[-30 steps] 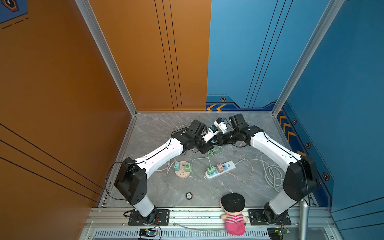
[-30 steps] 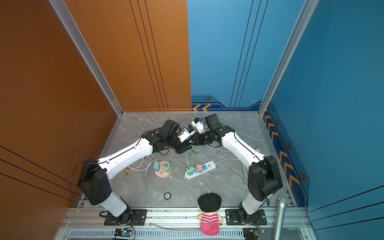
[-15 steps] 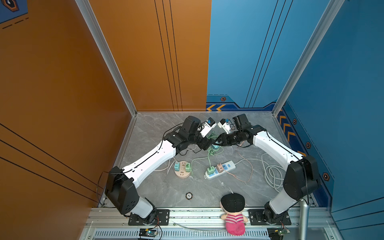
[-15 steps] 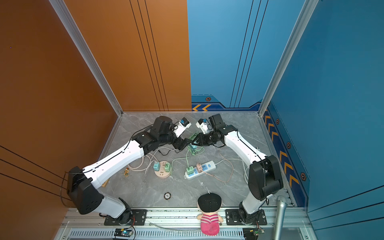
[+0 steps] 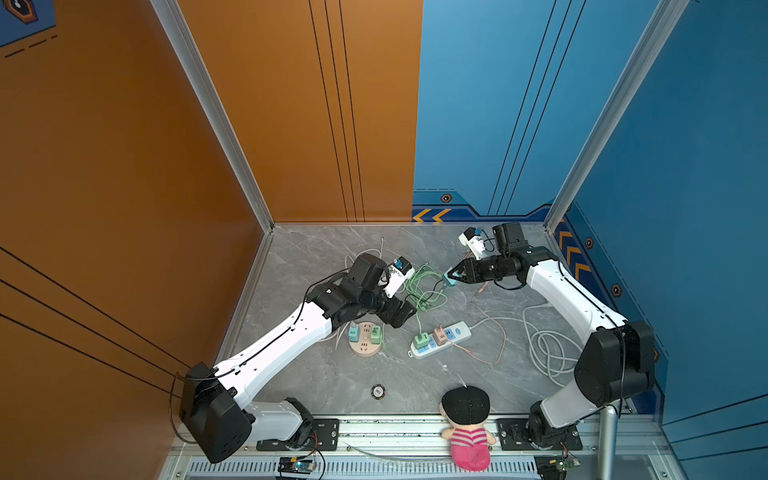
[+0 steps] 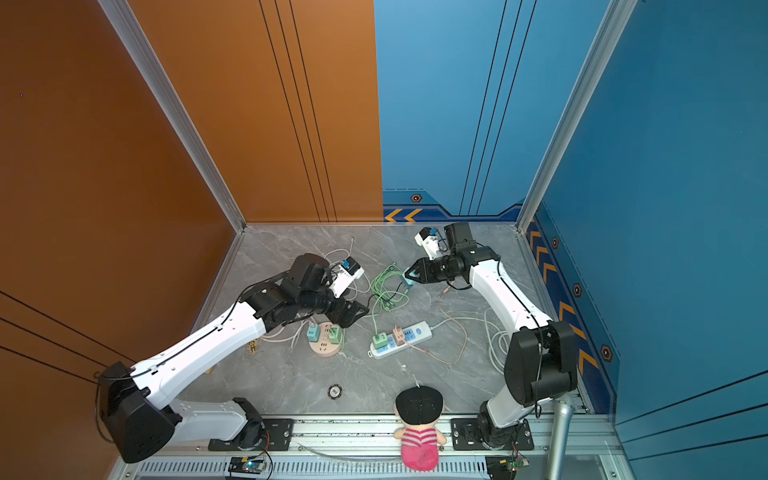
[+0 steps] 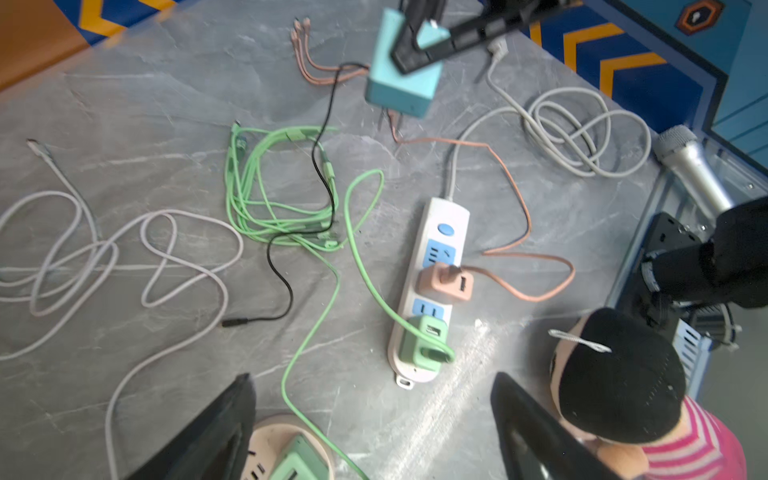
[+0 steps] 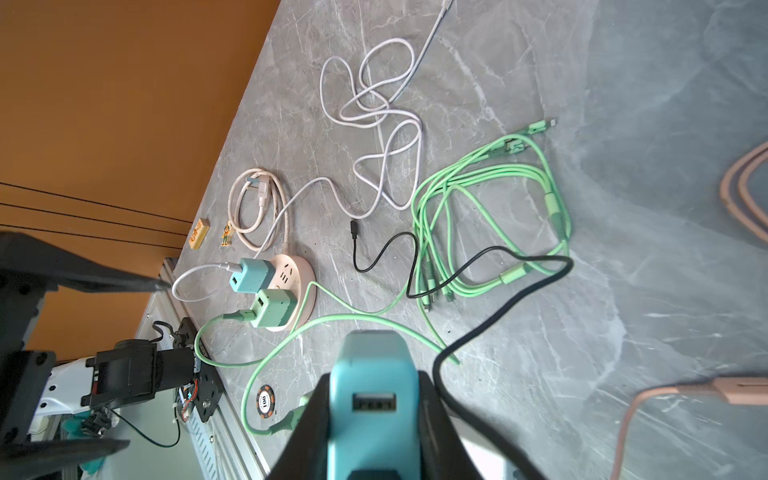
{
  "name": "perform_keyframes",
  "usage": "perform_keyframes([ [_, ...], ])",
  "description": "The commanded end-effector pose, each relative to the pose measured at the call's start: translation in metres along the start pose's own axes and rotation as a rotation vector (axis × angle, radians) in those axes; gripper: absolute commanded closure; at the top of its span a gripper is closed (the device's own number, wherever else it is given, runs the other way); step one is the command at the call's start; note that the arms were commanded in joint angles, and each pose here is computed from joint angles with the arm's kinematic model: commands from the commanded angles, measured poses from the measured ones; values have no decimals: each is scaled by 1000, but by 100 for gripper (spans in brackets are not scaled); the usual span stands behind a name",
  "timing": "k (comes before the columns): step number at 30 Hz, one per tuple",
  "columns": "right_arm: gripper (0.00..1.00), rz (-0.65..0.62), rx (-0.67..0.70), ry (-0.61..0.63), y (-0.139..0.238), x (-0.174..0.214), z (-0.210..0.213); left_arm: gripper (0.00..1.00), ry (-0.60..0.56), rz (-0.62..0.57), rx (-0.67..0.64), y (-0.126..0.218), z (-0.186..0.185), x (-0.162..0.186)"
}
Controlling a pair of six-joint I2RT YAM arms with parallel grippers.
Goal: Insert the plug
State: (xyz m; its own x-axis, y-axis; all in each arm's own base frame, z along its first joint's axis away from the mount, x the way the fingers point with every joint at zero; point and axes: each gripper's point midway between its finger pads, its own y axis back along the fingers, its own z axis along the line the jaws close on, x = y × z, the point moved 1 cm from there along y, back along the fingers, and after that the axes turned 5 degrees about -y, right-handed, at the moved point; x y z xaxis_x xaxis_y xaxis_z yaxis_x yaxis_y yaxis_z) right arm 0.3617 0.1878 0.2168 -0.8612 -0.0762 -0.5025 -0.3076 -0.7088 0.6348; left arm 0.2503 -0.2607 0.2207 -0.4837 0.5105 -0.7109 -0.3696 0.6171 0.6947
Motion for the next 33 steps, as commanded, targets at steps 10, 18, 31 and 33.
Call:
perform_keyframes([
  [10, 100, -74, 35, 145, 49, 2, 6, 4, 34, 269, 58, -61, -46, 92],
  [18, 100, -69, 44, 150, 53, 14, 5, 3, 19, 248, 22, -114, -35, 96],
  [31, 100, -85, 97, 160, 66, 20, -2, 6, -74, 321, -148, -148, -7, 119],
  [33, 100, -81, 100, 156, 66, 20, -2, 8, -102, 331, -231, -146, 6, 120],
])
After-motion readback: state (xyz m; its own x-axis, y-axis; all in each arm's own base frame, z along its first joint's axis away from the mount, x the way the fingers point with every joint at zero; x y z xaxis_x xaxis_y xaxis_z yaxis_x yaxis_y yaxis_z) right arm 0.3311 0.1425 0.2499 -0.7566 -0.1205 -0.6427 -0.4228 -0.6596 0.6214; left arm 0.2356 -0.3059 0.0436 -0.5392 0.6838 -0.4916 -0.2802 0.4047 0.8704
